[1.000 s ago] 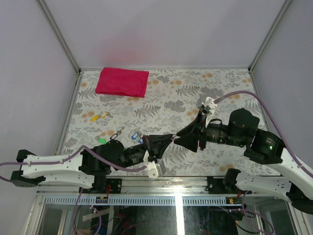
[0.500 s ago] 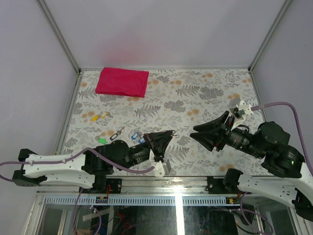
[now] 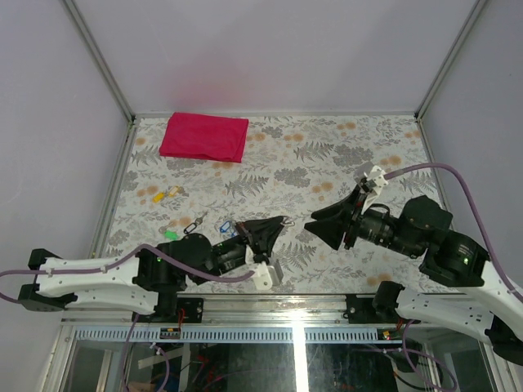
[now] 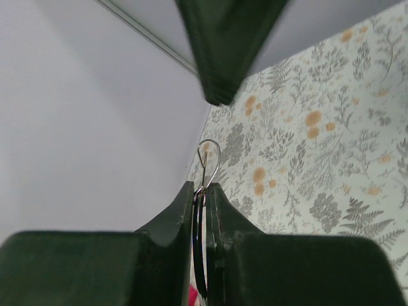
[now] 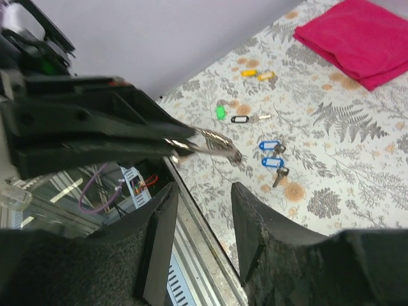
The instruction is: Put the keys on the keyring
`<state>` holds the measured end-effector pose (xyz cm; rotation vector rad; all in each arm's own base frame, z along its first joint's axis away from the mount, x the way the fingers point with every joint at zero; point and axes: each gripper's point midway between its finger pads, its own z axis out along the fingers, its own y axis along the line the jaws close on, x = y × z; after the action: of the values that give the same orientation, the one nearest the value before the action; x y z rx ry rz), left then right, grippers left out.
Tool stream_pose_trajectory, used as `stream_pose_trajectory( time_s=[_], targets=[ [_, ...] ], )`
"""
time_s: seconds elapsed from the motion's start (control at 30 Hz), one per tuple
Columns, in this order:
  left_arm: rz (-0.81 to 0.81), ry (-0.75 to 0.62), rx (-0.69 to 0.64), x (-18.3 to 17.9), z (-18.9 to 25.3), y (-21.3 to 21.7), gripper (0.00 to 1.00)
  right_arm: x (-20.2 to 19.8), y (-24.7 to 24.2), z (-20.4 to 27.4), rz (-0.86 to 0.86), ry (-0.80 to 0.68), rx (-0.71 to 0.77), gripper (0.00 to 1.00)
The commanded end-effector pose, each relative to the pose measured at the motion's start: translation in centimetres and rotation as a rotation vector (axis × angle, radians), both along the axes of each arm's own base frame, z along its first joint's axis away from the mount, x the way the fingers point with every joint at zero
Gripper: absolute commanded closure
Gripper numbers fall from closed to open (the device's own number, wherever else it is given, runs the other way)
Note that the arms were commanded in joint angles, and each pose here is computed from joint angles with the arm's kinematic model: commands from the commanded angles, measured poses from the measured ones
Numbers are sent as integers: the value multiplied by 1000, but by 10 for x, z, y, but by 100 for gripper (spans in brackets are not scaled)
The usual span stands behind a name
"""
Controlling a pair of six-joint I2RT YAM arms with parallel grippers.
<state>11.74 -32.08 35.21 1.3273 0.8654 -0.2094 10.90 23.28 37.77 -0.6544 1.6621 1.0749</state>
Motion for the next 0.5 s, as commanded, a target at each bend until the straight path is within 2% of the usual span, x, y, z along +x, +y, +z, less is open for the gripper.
stream_pose_trajectory(
  time_s=[0.0, 0.17, 0.3, 0.47],
  targets=[
    [9, 141, -266, -4, 52, 19, 100, 11, 4, 0, -38, -41, 13, 54],
    [11, 350, -436, -7, 65, 29, 100, 15, 18, -6, -11, -118, 94, 51],
    [46, 427, -520, -2, 67, 33, 100, 7, 24, 4, 54, -278, 201, 49],
    [50, 492, -566, -2, 72, 31, 100, -5, 30, -1, 150, -477, 197, 48]
  ],
)
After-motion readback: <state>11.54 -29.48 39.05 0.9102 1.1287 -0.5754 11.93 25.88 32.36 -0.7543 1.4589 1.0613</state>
